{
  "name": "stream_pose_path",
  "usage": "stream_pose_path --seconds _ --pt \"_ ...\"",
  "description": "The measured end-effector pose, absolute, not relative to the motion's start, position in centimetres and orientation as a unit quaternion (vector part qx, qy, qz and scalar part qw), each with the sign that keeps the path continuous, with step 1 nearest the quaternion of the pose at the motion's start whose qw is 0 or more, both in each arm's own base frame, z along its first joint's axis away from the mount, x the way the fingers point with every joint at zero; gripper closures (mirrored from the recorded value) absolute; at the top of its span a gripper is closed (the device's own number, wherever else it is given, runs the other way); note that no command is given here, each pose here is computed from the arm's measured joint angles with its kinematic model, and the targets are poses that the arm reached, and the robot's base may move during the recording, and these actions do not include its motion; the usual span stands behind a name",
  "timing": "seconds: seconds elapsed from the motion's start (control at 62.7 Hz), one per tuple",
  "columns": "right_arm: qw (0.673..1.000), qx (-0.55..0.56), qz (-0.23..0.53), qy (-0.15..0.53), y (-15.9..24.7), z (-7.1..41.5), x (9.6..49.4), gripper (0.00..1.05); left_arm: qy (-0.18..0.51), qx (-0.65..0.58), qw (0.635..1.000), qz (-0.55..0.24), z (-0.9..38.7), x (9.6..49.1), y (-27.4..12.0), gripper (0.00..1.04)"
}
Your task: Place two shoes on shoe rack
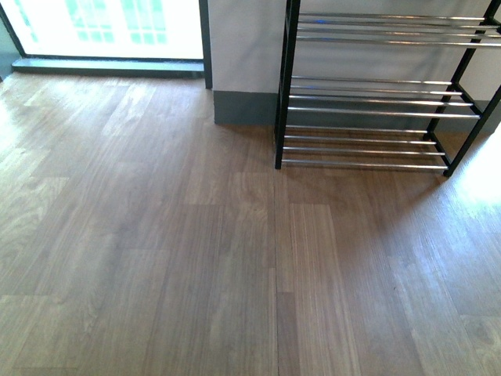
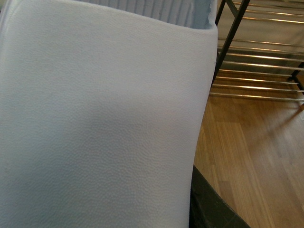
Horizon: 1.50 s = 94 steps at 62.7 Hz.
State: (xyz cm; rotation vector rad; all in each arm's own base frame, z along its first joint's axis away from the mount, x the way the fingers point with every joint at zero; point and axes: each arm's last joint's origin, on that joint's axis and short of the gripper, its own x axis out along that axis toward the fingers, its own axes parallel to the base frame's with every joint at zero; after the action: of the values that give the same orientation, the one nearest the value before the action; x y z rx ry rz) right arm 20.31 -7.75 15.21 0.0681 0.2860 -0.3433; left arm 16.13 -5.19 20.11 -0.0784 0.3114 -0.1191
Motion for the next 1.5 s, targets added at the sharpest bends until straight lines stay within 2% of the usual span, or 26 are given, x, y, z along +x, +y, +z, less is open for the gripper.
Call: stream_pose_path --seconds 1.499 --pt "0.975 0.034 -0.170 0.142 -7.75 15.21 20.31 1.03 0.154 -0.041 0.985 -0.058 20.12 16.11 -5.18 1.03"
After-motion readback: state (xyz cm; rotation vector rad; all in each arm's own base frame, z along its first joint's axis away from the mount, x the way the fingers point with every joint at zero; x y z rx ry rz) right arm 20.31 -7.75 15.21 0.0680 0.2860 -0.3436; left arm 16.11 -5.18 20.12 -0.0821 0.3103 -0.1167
